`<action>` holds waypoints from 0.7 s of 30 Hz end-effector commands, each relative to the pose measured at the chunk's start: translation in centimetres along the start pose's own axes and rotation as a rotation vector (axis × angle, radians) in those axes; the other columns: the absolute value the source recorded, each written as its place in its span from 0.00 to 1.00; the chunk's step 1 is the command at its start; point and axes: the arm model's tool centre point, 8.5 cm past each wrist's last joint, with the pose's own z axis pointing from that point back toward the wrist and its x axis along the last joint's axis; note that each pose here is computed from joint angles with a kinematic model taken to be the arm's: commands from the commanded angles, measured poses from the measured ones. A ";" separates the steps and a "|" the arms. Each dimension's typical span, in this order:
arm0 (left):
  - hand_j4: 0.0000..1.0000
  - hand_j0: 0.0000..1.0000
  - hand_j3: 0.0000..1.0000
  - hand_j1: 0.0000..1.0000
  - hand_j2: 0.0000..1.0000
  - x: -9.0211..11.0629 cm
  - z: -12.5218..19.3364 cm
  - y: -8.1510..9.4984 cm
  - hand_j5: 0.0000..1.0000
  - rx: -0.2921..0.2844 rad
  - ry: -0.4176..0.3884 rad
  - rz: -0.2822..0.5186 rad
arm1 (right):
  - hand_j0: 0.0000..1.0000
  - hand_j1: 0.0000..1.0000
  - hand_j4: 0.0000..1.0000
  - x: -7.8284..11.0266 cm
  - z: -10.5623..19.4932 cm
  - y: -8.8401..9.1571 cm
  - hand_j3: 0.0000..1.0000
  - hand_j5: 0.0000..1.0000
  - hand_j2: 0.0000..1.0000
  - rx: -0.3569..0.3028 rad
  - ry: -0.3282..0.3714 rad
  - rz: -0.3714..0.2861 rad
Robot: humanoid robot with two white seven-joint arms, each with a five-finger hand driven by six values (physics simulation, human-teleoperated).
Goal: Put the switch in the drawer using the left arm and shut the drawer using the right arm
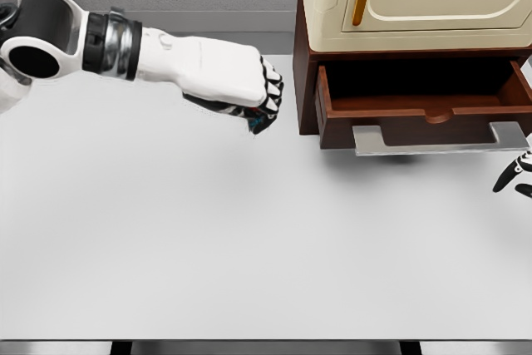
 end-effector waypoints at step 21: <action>0.34 0.34 0.34 0.34 0.34 -1.0 -9.9 8.9 0.34 0.176 -0.150 0.056 | 0.53 0.53 0.53 0.0 0.0 -0.1 0.53 0.53 0.53 -0.005 -0.002 -0.005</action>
